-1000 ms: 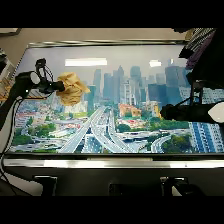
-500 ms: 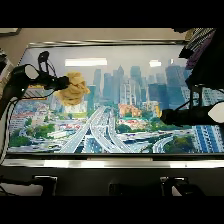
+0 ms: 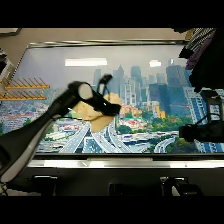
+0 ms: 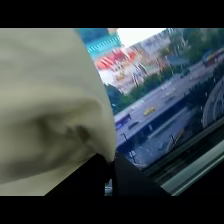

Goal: Fold the clothes and pants, and hang the long-sleeved shirts on hangers.

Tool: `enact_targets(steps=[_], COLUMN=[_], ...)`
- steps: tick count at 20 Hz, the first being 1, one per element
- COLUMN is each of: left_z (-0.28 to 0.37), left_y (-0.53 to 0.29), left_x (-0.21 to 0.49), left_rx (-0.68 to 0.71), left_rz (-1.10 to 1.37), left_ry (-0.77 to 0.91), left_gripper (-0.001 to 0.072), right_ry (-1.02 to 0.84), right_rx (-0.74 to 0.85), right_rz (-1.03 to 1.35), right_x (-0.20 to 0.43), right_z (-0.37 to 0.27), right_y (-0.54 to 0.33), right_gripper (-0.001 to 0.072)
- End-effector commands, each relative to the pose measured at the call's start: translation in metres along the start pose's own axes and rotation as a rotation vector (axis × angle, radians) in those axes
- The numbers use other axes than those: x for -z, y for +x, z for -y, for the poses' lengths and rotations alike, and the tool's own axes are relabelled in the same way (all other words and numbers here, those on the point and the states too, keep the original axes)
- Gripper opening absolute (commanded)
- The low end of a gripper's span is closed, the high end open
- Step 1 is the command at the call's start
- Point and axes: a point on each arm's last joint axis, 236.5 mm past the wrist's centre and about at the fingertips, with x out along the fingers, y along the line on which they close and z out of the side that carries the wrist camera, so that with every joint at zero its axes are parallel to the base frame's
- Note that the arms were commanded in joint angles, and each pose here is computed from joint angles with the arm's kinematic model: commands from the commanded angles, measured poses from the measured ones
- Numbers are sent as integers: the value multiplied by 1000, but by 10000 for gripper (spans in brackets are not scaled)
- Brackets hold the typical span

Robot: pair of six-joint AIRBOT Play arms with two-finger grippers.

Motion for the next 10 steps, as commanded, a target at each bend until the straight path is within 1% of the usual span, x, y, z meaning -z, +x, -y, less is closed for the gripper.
enact_targets(steps=[1,4,5,6,7,8,10], left_z=[48,61,60,55,49,40,9], left_y=[67,95,94,86,74,56,10], left_x=[61,89,90,84,77,66,49], left_rx=[33,40,38,35,32,27,-45], left_rz=[-172,-251,-254,-249,-237,-218,-173], left_ry=[32,46,46,37,16,3,7], left_gripper=[12,17,87,340,496,553,553], right_ry=[22,61,90,125,160,191,249], right_rx=[93,89,82,61,21,-33,-175], right_rz=[24,74,84,86,91,95,47], right_x=[21,24,24,24,22,18,8], right_z=[25,27,25,21,12,-1,-36], right_y=[-22,-33,-34,-34,-33,-32,-23], right_gripper=[287,287,287,298,363,410,420])
